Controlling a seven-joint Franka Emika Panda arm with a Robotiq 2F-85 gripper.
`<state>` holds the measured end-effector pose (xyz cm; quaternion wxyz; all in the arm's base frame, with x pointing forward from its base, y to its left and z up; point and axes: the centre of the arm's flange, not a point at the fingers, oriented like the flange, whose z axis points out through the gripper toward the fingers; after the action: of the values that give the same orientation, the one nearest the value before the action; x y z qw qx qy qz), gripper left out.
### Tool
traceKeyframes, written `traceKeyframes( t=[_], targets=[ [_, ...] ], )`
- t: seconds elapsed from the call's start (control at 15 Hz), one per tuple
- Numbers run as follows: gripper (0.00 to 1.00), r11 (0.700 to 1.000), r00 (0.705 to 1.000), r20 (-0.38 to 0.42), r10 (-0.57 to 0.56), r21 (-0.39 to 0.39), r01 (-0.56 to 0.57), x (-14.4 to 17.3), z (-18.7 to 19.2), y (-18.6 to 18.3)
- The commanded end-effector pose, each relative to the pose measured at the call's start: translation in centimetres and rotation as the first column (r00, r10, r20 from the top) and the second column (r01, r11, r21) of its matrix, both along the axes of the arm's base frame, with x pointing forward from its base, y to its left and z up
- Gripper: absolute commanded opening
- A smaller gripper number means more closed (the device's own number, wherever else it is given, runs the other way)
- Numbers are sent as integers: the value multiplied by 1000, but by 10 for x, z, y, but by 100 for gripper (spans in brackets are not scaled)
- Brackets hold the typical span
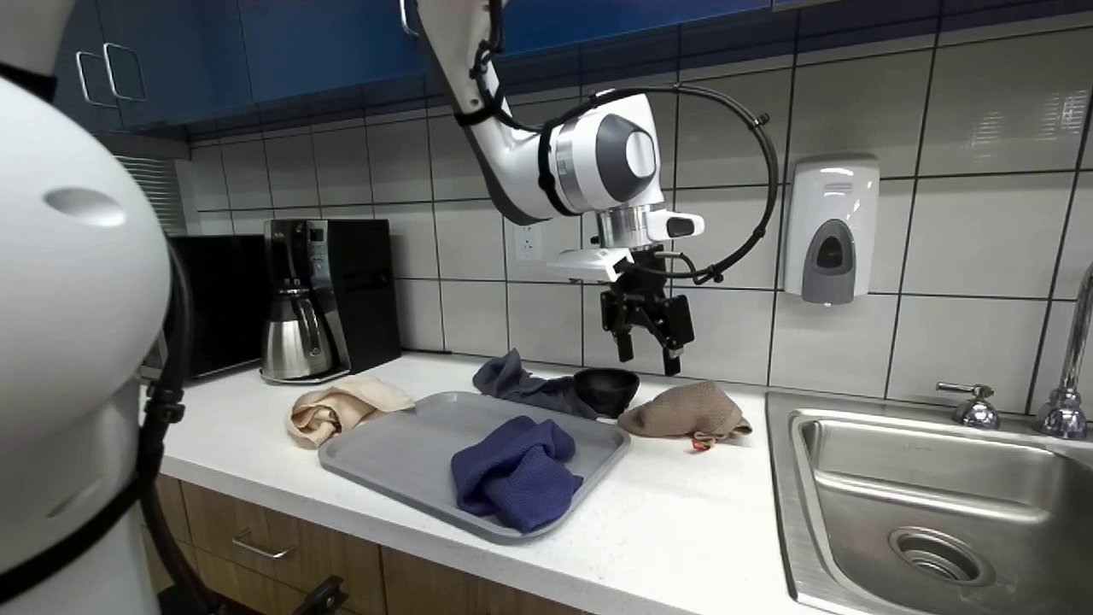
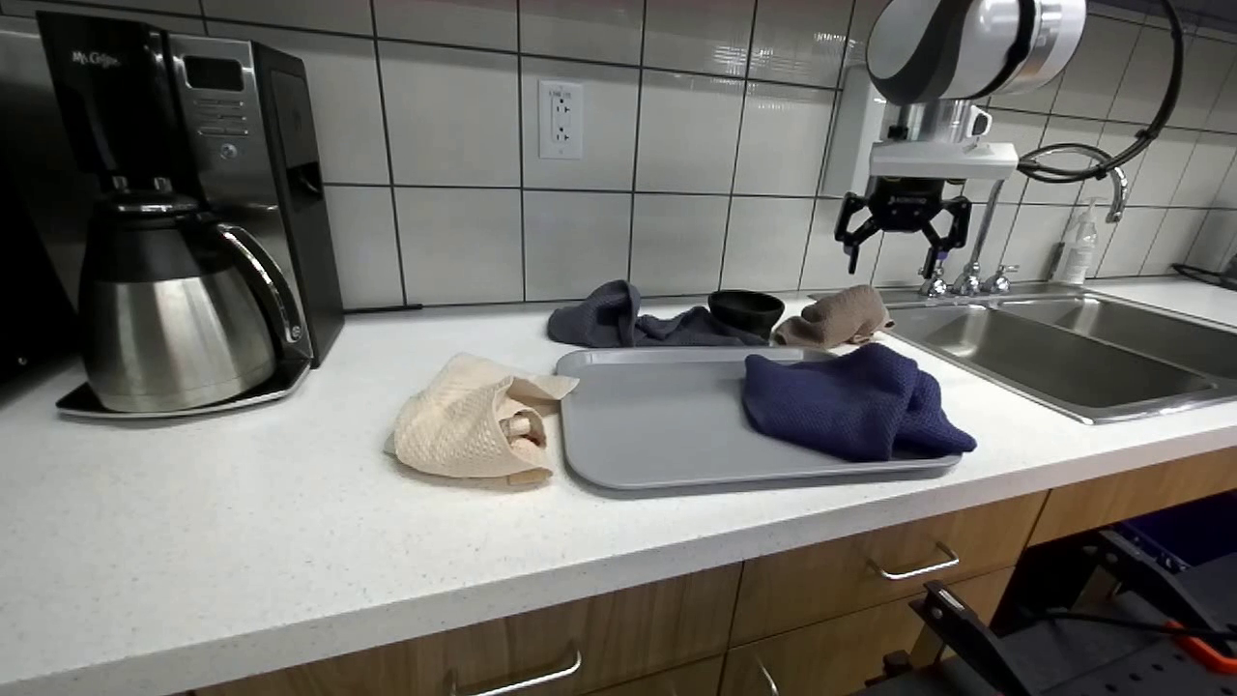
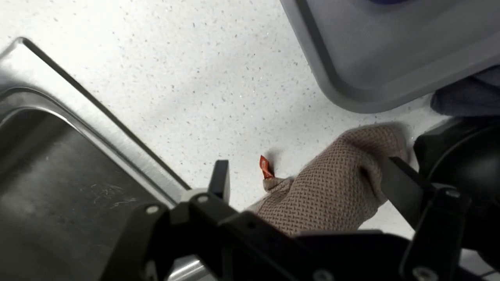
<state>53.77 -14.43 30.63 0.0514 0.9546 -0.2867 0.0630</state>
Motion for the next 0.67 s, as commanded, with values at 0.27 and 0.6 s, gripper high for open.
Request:
traceKeyframes(
  t=[0.27, 0.6],
  targets=[
    [100, 976, 973, 70, -218, 0, 219, 50, -22, -16],
    [100, 951, 947, 98, -307, 6, 308, 77, -41, -21]
  ],
)
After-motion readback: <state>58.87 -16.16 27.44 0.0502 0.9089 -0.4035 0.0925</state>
